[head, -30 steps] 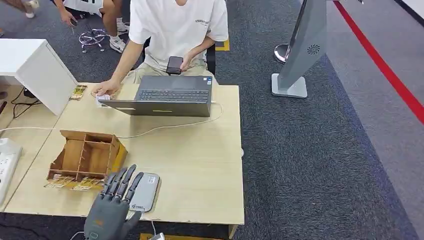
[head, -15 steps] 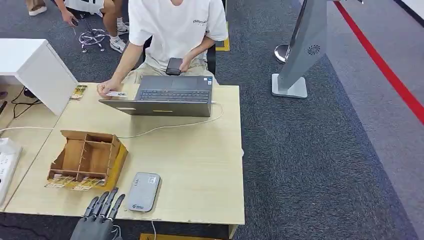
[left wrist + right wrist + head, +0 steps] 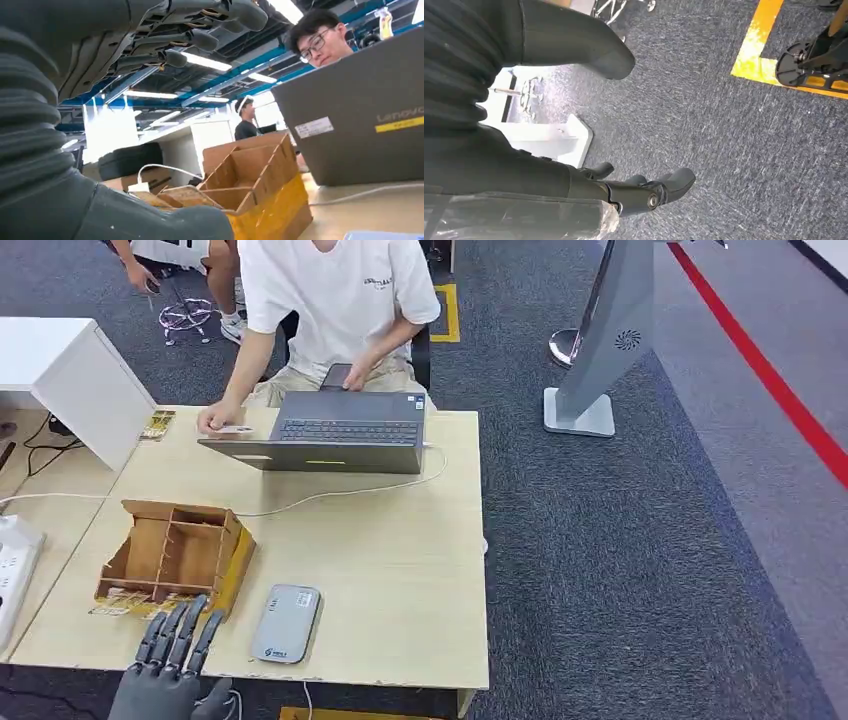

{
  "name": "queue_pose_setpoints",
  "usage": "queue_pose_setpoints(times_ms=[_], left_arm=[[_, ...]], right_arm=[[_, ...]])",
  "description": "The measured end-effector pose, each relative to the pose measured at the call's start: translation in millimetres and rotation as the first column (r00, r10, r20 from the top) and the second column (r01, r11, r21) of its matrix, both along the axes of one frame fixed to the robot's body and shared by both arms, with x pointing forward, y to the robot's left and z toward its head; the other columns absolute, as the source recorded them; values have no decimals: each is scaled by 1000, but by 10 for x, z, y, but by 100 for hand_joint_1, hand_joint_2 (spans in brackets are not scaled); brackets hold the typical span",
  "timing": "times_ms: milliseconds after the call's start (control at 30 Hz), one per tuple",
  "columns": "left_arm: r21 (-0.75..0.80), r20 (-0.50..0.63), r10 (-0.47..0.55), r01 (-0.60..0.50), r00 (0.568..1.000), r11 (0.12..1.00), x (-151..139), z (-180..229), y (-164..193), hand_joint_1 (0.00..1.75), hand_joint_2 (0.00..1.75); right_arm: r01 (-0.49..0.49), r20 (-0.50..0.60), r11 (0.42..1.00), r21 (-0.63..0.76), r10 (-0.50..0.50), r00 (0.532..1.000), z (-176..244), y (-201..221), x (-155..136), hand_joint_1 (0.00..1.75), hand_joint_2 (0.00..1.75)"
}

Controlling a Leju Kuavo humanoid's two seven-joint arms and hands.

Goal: Pass the card to the sensor for recognition and then transmit it.

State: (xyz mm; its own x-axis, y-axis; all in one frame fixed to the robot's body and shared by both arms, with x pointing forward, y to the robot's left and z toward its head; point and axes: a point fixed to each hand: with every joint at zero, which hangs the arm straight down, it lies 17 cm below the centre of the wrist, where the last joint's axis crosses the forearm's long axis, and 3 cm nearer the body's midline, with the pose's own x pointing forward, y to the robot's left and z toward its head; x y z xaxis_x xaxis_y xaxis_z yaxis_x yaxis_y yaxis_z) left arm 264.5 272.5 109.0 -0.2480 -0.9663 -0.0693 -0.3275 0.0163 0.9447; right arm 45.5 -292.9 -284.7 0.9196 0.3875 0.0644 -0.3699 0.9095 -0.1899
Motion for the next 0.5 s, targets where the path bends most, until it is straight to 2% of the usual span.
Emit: queue_pose_setpoints(times_ms=[200,500], left_arm=[[35,-12,-21,21,1000,999,32,-88,84,0,175],[43,-19,35,-34,999,999,83,-143,271,0,175]], right_arm=[[-16,-1,1000,5,16,1000,0,9,0,0,175],[-17,-1,1000,4,17,1000,0,7,1,0,175]])
